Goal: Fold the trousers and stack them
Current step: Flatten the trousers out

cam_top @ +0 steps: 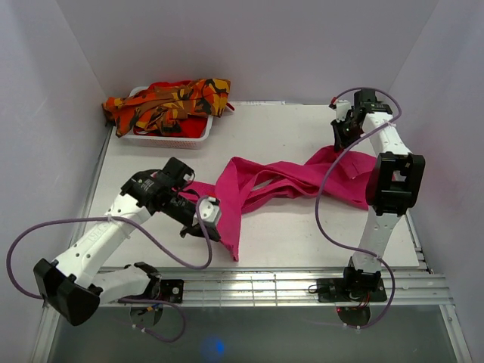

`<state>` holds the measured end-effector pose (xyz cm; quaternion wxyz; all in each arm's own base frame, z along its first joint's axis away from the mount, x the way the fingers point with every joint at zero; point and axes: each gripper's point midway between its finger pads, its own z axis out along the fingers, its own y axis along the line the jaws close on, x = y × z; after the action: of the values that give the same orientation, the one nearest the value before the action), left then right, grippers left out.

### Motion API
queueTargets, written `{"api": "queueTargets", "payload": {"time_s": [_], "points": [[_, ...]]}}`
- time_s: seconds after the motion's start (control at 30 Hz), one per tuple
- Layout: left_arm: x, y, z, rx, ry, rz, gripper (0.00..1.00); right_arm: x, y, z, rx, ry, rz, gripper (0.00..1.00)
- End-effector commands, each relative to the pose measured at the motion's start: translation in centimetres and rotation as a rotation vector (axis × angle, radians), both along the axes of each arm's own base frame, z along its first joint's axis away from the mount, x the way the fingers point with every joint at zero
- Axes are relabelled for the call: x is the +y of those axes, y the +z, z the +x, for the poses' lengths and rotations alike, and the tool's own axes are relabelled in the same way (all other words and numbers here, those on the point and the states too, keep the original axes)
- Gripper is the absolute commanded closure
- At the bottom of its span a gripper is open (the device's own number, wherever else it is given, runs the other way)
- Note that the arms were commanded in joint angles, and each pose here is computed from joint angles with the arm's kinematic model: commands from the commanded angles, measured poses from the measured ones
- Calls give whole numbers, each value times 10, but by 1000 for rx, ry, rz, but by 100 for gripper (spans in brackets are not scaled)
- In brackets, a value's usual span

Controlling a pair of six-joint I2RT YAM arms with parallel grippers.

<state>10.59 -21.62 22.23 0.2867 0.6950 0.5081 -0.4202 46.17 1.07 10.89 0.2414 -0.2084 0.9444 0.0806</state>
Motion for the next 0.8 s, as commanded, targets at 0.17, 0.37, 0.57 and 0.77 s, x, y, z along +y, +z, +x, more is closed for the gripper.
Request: {"api": "queueTargets", "payload": {"time_s": [0.17,0.37,0.57,0.77], "points": [[23,-9,-83,-98,-261,113,100,-20,20,32,-95,-60,-63,92],[36,14,-125,-193,-393,26,100,-40,25,41,-130,-90,-86,92],[41,9,-125,-231,-399,23,100,-40,25,44,-133,-87,-58,92],[42,18,-134,-283,-468,-81,100,-47,46,53,-207,-109,-37,92]]}}
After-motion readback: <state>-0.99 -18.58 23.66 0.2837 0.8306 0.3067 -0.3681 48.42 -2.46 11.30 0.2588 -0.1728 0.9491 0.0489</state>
